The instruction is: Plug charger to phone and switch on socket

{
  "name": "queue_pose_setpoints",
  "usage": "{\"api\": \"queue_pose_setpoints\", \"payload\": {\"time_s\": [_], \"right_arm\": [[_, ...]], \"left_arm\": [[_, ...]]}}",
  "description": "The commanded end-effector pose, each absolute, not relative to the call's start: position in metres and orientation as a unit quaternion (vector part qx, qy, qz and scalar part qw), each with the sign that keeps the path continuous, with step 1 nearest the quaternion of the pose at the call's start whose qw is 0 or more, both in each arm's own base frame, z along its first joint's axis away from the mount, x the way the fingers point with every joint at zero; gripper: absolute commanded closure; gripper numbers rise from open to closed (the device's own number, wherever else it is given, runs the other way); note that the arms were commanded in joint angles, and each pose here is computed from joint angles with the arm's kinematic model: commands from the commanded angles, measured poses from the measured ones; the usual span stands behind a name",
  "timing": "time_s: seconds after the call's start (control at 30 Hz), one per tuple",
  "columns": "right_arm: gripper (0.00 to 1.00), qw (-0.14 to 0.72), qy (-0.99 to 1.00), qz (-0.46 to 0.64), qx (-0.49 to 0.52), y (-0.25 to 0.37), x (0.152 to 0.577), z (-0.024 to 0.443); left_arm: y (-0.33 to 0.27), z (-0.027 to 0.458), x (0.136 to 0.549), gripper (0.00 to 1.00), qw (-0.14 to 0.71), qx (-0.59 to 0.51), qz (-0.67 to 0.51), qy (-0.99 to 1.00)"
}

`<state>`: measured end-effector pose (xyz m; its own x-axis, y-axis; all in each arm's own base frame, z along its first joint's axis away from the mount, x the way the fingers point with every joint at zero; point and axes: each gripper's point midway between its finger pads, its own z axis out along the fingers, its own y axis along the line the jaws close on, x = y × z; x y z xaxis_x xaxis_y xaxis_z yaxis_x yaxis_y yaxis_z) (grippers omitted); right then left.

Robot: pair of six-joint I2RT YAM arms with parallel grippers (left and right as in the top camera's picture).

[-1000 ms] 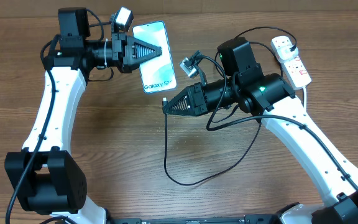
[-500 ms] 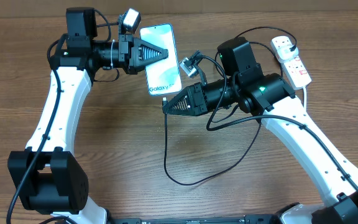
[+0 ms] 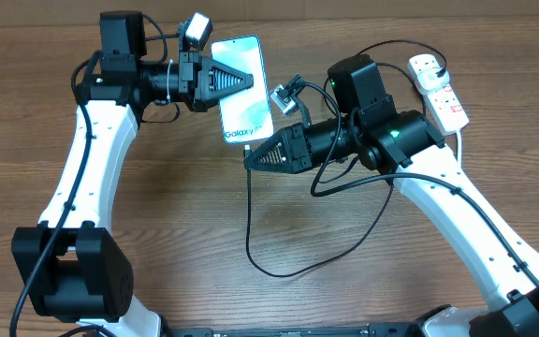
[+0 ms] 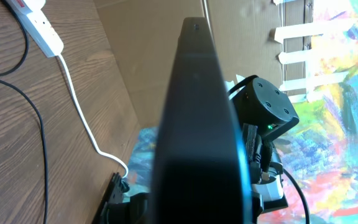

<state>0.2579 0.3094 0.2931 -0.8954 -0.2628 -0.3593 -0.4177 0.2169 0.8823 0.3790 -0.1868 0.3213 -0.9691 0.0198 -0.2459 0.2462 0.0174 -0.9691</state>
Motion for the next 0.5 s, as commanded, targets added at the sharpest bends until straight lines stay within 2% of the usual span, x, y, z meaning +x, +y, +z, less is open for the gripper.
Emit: {"api": "queue_pose_setpoints", "payload": {"time_s": [0.0,0.47], "right_arm": [[0.96,0.084,0.791,0.569,-0.208,0.308,0.268,0.292],[0.96,0.072,0.782,0.586,-0.2,0.299,0.269,0.297]], "left_arm": [[-0.187,0.329,0.373,0.96,0.085,0.118,-0.705,0.694],[-0.187,0.329,0.374,0.96,0.085,0.119,-0.705,0.694]]}}
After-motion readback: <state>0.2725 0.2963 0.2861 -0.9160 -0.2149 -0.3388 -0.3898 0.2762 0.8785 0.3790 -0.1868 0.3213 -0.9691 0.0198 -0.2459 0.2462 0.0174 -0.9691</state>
